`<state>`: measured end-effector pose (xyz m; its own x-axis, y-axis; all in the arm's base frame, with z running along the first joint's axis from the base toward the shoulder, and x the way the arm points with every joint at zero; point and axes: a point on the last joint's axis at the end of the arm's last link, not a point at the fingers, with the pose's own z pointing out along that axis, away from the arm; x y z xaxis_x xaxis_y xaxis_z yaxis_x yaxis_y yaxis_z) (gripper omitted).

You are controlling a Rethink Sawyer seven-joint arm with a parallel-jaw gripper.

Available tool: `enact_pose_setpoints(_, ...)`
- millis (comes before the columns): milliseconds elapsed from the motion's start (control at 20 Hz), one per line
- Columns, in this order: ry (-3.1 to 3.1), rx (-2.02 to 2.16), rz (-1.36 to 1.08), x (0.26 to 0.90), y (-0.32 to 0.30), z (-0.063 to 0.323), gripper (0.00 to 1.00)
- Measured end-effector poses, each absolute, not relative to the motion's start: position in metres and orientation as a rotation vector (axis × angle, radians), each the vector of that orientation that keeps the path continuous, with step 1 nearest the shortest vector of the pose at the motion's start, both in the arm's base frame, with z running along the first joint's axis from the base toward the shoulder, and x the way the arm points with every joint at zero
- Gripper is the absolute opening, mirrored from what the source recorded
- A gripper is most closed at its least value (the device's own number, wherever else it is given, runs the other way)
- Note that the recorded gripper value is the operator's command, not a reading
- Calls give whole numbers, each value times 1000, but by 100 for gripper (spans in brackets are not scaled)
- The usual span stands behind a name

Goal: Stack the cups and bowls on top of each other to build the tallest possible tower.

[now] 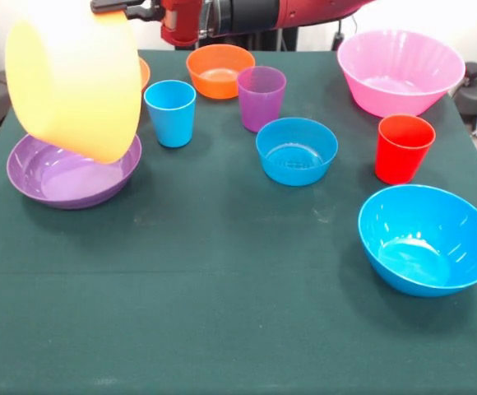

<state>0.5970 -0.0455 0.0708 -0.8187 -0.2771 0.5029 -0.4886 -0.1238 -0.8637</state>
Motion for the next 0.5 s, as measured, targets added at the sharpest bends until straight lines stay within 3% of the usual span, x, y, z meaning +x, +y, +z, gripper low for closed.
enact_pose_setpoints(500, -2009, 816, 2067, 582, -46, 62, 0)
